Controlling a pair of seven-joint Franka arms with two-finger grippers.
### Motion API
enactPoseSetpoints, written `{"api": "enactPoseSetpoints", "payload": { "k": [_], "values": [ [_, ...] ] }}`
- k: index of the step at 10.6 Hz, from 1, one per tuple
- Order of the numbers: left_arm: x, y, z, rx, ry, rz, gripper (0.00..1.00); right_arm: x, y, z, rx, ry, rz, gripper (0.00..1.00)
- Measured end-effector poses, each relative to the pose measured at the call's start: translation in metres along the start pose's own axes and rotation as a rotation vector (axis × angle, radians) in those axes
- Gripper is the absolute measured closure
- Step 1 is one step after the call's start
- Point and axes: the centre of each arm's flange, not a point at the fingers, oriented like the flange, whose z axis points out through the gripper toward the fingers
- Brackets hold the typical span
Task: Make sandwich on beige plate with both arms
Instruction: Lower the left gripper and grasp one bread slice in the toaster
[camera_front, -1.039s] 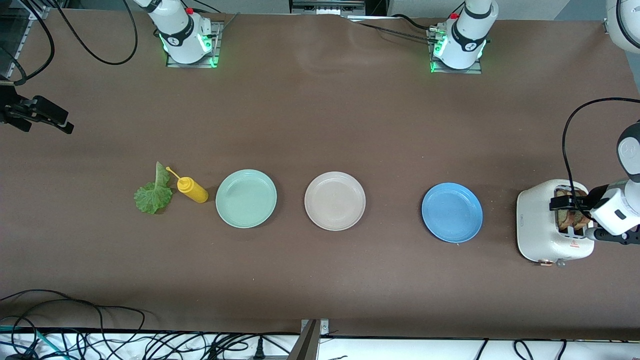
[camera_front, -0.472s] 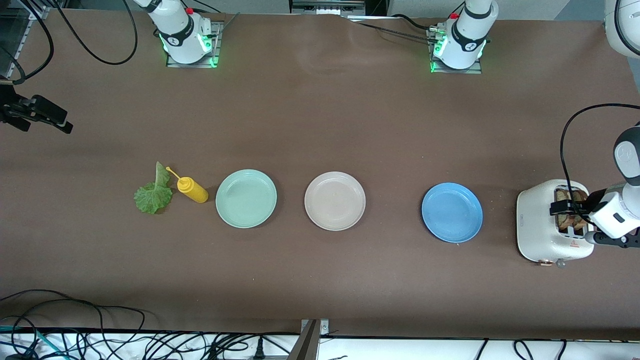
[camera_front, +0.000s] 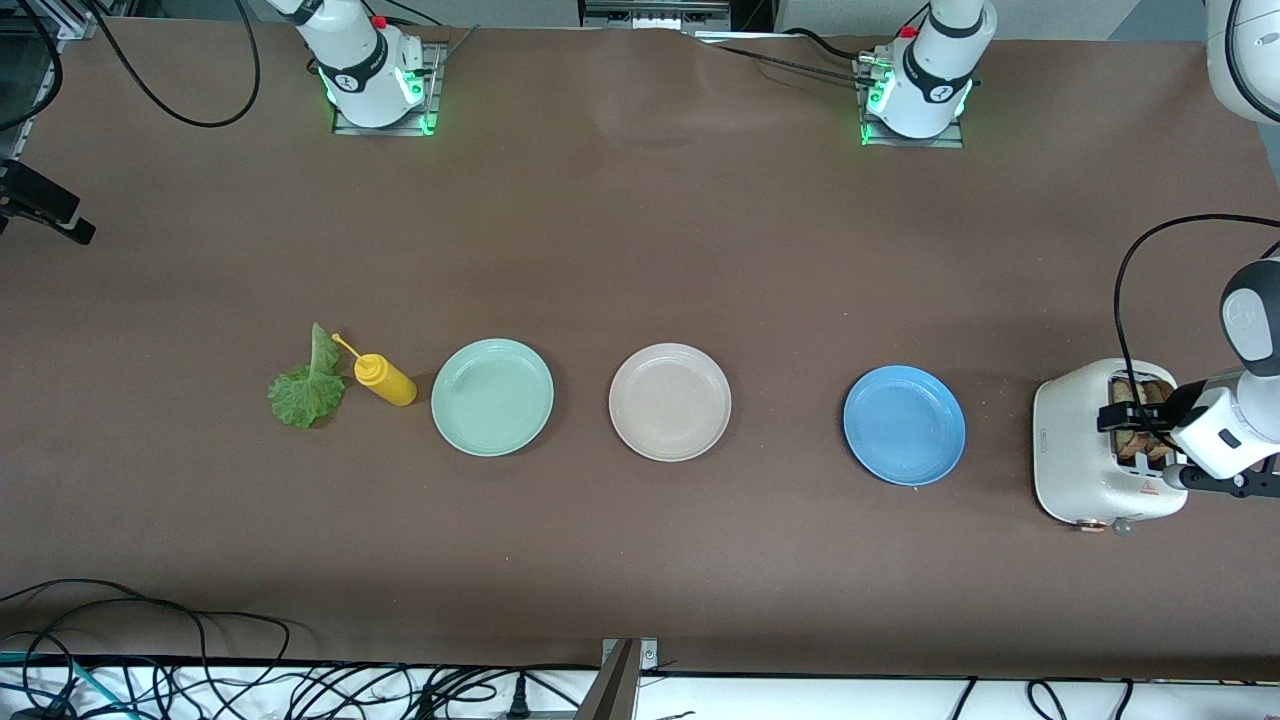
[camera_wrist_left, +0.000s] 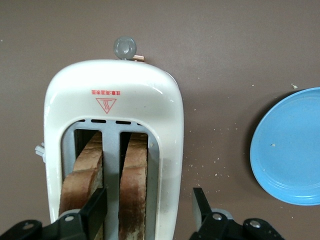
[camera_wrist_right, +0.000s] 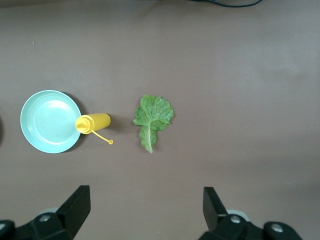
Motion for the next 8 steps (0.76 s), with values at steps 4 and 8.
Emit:
{"api": "enactPoseSetpoints", "payload": {
  "k": [4, 8],
  "values": [
    [-0.0001, 0.0008, 0.0125, 0.005, -0.023, 0.011, 0.58, -0.0022, -0.0040, 0.0021, 0.001, -0.022, -0.007, 0.00],
    [-0.0005, -0.0023, 0.0127, 0.055, -0.035, 0.064, 0.86, -0.0049, -0.0055, 0.0041, 0.001, -0.046, -0.010, 0.00]
  ]
}}
